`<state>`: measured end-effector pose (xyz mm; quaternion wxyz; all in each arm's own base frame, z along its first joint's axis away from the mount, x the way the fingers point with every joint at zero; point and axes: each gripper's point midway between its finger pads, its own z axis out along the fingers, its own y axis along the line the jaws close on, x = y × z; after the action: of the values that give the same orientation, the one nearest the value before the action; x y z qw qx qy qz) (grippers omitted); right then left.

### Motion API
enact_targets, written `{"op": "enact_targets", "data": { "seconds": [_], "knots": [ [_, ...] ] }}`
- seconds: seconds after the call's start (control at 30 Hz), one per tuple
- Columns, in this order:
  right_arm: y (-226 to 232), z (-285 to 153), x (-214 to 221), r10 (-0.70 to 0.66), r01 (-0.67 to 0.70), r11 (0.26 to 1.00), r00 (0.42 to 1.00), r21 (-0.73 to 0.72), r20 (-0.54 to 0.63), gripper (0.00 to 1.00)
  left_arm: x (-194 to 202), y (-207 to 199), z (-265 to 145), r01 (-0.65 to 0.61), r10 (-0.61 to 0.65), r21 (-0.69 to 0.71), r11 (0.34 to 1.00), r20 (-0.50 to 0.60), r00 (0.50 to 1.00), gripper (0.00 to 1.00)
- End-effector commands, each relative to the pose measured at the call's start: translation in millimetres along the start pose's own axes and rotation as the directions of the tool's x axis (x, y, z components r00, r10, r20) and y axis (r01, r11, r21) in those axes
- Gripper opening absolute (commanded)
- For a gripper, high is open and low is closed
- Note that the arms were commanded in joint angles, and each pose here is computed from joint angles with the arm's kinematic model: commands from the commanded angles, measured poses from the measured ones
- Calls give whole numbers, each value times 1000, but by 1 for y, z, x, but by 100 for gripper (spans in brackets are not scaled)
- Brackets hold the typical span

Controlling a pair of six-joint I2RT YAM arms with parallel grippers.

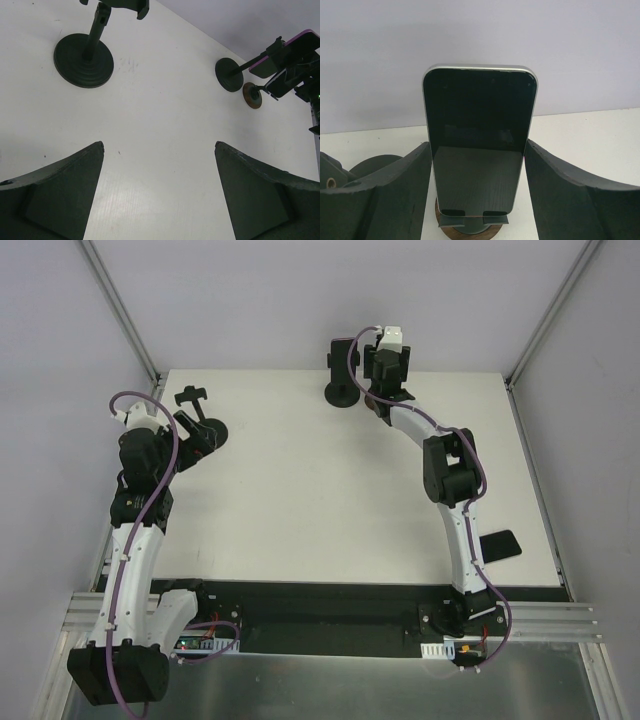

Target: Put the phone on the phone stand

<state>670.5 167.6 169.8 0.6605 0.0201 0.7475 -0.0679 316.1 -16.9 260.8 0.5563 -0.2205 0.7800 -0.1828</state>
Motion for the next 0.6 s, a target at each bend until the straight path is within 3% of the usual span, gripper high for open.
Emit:
{"op": "enact_targets", "data": {
  "seconds": [0.0, 0.17, 0.27, 0.47, 0.5, 0.57],
  "knots": [
    [3, -1, -56, 85, -84, 996, 987, -14, 139, 1, -15, -12, -3, 6, -7, 41, 999, 34, 999, 91],
    [5, -1, -50, 92, -92, 996, 988, -9, 124, 7, -15, -11, -3, 10, -11, 40, 999, 35, 999, 91],
    [6, -2, -49, 90, -91, 996, 988, 1, 123, 21, -15, -10, -3, 11, -12, 40, 999, 37, 999, 91],
    [8, -3, -52, 83, -83, 997, 989, -9, 124, 61, -15, -10, -2, 11, -13, 41, 999, 36, 999, 91],
    [7, -4, -55, 79, -78, 997, 989, -9, 127, 73, -14, -9, -2, 12, -14, 39, 999, 32, 999, 91],
    [9, -6, -58, 75, -73, 997, 989, -16, 131, 80, -15, -9, -1, 12, -14, 39, 999, 34, 999, 91]
  ]
}}
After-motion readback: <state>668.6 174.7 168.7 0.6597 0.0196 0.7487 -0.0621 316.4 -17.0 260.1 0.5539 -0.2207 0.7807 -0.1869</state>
